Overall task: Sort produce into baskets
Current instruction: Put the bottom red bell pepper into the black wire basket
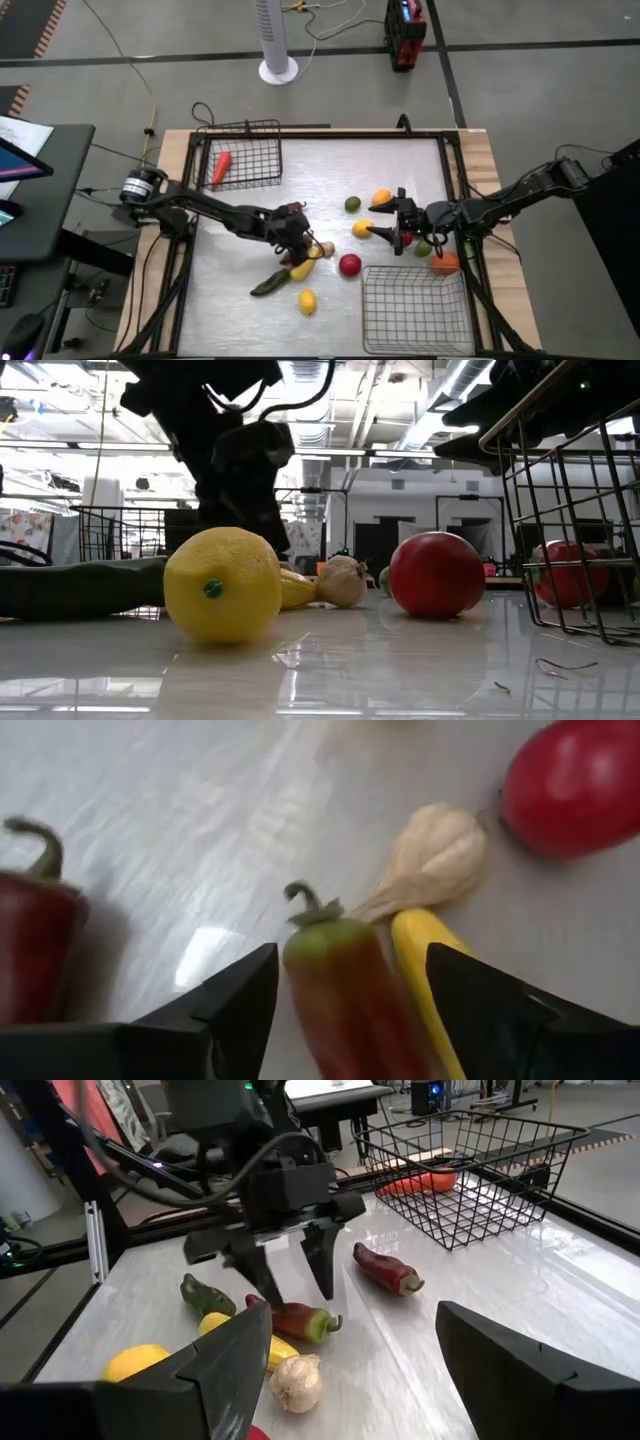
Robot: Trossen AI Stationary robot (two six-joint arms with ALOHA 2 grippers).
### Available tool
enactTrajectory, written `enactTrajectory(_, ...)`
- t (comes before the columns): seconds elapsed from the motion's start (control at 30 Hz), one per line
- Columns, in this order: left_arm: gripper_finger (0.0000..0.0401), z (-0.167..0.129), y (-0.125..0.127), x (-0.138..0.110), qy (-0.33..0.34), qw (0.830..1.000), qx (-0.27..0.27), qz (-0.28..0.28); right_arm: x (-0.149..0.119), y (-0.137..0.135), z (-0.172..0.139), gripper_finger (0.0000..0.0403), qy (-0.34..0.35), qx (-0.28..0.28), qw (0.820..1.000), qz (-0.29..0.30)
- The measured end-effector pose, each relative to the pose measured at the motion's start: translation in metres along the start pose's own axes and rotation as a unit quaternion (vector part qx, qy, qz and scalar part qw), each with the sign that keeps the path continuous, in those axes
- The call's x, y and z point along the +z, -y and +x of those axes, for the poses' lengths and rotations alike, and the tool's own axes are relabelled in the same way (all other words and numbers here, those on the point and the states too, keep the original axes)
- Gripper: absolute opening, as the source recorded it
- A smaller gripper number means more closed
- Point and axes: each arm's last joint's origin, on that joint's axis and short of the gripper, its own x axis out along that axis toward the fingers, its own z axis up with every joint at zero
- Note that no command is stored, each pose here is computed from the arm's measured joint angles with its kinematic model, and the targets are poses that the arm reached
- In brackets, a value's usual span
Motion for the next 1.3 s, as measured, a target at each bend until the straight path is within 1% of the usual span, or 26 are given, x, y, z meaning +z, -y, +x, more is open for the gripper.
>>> enactTrajectory(0.17,0.0281,0.012,-0.001,-0.009,-0.016,0.999,0.046,0.005,0.000,0.000,0.000,0.0311,-0.002,-0.001,1.000,-0.001)
enactTrajectory(0.23,0.0283,0.017,-0.003,-0.013,-0.029,0.998,0.057,0.001,-0.001,0.000,0.000,0.0311,-0.002,-0.001,1.000,-0.001)
enactTrajectory(0.33,0.0276,0.021,-0.002,-0.017,-0.034,0.997,0.063,0.010,-0.001,0.000,0.000,0.0311,-0.002,-0.001,1.000,-0.001)
enactTrajectory(0.47,0.0243,0.021,-0.001,-0.018,-0.030,0.996,0.074,0.035,-0.001,0.000,0.000,0.0311,-0.003,-0.001,1.000,0.000)
enactTrajectory(0.67,0.0157,0.021,-0.005,-0.017,-0.032,0.994,0.084,0.056,-0.001,-0.001,0.000,0.0311,-0.004,0.001,1.000,-0.001)
enactTrajectory(0.77,0.0125,0.018,-0.008,-0.014,-0.029,0.994,0.084,0.060,-0.001,-0.001,0.000,0.0311,-0.004,0.001,1.000,-0.002)
enactTrajectory(0.83,0.0120,0.011,-0.008,-0.008,-0.014,0.995,0.083,0.058,-0.001,-0.001,-0.001,0.0311,-0.004,0.002,1.000,-0.002)
enactTrajectory(0.93,0.0123,-0.004,-0.009,-0.001,0.010,0.994,0.088,0.059,-0.002,-0.003,-0.001,0.0311,-0.005,0.007,1.000,-0.008)
enactTrajectory(1.07,0.0131,-0.036,-0.014,0.008,0.055,0.989,0.125,0.054,-0.002,-0.004,-0.002,0.0311,-0.004,0.008,1.000,-0.030)
enactTrajectory(1.17,0.0132,-0.068,-0.021,0.012,0.107,0.976,0.187,0.037,0.000,-0.004,-0.001,0.0311,0.003,0.008,0.999,-0.050)
enactTrajectory(1.3,0.0133,-0.106,-0.032,0.014,0.188,0.943,0.276,0.009,0.003,-0.004,-0.001,0.0311,0.018,0.010,0.997,-0.071)
